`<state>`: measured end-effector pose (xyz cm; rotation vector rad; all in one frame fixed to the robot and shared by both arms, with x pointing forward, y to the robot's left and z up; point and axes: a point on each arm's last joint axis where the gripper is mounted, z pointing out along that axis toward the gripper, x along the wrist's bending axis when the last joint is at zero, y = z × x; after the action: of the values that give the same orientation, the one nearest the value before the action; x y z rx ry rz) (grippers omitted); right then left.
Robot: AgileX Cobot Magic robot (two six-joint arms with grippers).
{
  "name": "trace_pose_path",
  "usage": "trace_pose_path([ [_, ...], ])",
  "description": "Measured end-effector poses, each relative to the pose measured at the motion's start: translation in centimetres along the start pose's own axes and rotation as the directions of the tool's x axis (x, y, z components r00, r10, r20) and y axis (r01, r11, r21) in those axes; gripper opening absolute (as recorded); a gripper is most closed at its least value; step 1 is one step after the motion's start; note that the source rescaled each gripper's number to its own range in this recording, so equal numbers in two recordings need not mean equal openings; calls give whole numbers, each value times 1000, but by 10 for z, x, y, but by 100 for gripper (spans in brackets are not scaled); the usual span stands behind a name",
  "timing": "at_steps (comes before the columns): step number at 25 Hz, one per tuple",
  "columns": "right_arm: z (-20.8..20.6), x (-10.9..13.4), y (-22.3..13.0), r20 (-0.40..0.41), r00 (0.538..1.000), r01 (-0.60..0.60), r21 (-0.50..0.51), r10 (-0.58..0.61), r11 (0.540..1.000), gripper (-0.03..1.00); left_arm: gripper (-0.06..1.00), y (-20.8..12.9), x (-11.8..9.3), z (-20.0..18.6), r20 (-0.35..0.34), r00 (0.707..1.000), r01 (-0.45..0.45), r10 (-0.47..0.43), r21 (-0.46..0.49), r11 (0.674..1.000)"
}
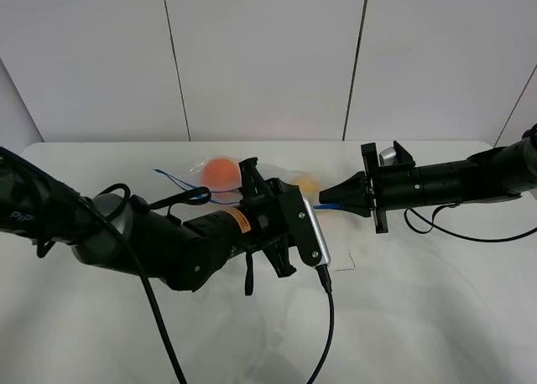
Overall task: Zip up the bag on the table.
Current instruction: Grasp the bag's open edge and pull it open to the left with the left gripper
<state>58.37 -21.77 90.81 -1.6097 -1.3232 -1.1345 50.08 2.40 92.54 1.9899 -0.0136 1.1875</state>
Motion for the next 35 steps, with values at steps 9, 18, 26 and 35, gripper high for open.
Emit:
trace_pose_path([
  [9,0,0,0,-3,1000,-2,-4,2,1000,0,44,4,-3,1,18,999,-35,36,-51,998],
  [18,0,0,0,-3,1000,-5,-4,5,1000,0,10,4,-3,1,19,999,-37,38,-53,998],
  [26,0,0,0,-3,1000,-6,-4,6,1000,0,0,4,-3,1,20,999,-29,30,-52,998],
  [35,0,1,1,-8,1000,-9,-10,9,1000,0,0,-1,1,1,11,999,-34,34,-46,998],
])
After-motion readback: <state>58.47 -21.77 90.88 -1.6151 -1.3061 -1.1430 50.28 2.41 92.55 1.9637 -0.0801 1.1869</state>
